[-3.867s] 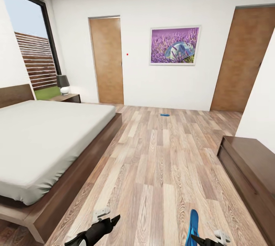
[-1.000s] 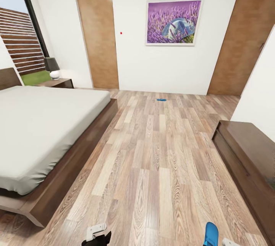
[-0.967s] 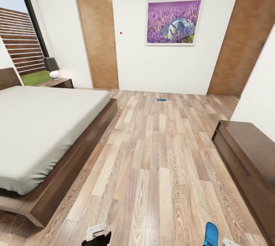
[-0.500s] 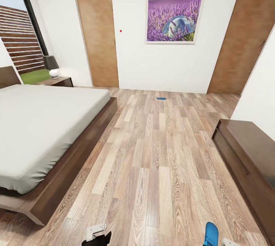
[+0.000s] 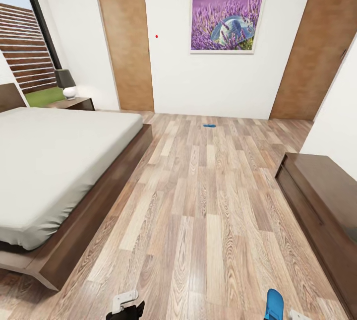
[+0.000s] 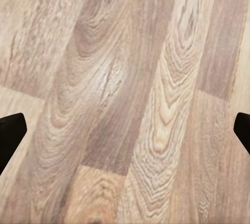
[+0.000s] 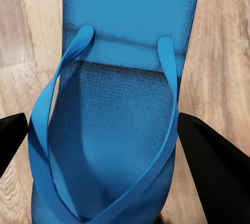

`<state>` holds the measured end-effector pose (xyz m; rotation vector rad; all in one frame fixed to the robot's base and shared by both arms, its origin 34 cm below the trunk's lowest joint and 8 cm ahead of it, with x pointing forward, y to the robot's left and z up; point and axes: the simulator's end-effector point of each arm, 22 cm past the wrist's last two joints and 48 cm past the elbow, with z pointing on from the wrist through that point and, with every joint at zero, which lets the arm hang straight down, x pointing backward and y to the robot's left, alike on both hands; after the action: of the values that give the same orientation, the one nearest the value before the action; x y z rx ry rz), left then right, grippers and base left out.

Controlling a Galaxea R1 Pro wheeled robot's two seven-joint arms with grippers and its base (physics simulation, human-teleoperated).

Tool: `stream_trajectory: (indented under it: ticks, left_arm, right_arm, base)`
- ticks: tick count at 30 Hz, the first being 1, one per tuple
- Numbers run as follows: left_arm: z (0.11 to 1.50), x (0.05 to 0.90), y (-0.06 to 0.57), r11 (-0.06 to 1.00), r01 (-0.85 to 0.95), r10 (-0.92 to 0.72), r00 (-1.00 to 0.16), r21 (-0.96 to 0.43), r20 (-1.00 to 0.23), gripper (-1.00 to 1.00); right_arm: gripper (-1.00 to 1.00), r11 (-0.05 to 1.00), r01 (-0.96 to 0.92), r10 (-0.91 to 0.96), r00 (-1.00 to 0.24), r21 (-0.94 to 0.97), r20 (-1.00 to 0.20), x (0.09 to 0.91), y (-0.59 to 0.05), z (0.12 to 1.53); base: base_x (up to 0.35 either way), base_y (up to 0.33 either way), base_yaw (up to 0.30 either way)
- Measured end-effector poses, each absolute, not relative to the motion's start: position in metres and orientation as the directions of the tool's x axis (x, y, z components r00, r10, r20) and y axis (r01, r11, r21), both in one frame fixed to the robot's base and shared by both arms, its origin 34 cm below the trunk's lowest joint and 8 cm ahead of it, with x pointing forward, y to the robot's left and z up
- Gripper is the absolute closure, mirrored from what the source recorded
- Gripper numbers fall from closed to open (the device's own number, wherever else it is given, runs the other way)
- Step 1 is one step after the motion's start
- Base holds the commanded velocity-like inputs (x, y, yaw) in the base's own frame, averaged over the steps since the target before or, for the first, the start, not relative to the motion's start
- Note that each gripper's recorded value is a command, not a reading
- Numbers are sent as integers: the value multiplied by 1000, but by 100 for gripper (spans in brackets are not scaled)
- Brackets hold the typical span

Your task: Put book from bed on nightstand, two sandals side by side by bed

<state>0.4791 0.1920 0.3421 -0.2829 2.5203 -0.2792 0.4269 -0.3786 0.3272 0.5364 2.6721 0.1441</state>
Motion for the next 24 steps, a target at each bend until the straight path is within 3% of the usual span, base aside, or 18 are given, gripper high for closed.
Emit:
stream_trajectory:
  ticks: [6, 24]
  left_arm:
    - [342, 479, 192, 956, -140, -261, -808, -260, -527, -100]
    - [345, 481, 192, 956, -137, -261, -805, -261, -533, -100]
  right_arm:
    - [100, 921, 347, 390, -842, 178, -373, 427, -379, 327]
    - [100, 921, 346, 389, -839, 180, -379, 430, -379, 329]
  base:
    - [0, 0, -97]
    - [0, 0, -286]
